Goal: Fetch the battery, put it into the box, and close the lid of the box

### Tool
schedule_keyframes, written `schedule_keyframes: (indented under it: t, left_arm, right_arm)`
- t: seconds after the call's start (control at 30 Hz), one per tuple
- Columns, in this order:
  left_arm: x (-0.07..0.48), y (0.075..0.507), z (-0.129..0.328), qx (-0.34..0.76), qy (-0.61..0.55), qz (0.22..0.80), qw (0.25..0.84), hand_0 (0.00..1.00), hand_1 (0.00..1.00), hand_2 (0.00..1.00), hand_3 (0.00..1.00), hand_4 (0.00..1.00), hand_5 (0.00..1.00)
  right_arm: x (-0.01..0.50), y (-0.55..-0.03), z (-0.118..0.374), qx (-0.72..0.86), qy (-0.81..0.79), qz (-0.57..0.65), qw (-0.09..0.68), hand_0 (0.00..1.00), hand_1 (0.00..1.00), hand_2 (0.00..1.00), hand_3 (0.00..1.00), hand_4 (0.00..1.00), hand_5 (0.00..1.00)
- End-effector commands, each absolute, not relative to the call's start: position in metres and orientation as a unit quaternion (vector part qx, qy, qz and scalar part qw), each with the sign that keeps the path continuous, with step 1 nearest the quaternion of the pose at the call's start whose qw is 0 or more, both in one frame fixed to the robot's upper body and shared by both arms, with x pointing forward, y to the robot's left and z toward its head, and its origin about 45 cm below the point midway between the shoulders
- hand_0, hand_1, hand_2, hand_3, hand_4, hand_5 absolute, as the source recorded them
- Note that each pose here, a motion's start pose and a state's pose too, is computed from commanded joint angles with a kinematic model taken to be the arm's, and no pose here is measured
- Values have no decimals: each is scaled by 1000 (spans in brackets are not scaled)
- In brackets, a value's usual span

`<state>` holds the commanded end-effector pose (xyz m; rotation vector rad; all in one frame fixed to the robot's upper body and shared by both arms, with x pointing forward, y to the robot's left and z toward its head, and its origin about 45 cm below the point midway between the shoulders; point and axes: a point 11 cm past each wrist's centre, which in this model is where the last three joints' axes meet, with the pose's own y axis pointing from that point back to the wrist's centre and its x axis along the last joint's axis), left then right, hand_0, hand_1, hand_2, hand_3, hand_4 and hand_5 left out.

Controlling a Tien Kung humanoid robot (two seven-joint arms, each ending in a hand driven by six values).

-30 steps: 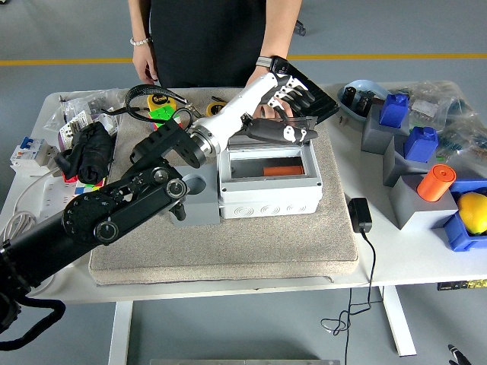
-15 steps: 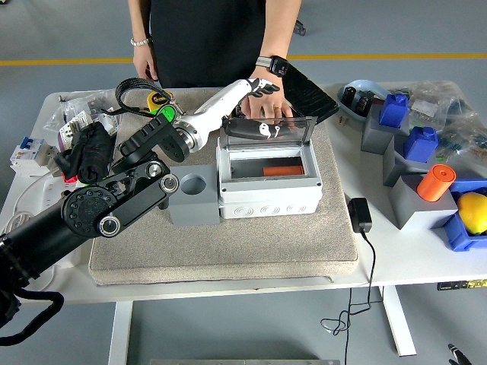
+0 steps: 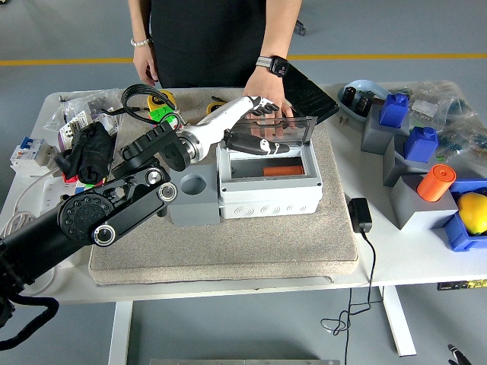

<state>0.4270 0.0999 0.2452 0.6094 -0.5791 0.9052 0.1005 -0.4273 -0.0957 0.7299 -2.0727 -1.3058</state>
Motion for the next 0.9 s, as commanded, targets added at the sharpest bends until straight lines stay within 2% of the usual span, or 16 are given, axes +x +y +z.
schedule_keyframes:
  t: [0.17, 0.2, 0.9]
  left_arm:
    - [420, 95, 246, 289, -263, 412, 823, 827, 813, 798, 816, 998, 475]
    - [419, 94, 246, 289, -263, 410, 824, 785, 786, 785, 813, 998, 475]
    - [398, 79, 252, 274, -250, 383, 846, 750, 760, 770, 808, 998, 476]
  right_arm:
    - [101, -427, -96, 275, -776, -489, 290, 666, 639, 647, 538, 880, 446]
    - [101, -427, -96, 275, -776, -488, 290, 665, 639, 646, 538, 879, 445]
    - [98, -427, -96, 272, -776, -490, 288, 666, 639, 645, 537, 877, 445]
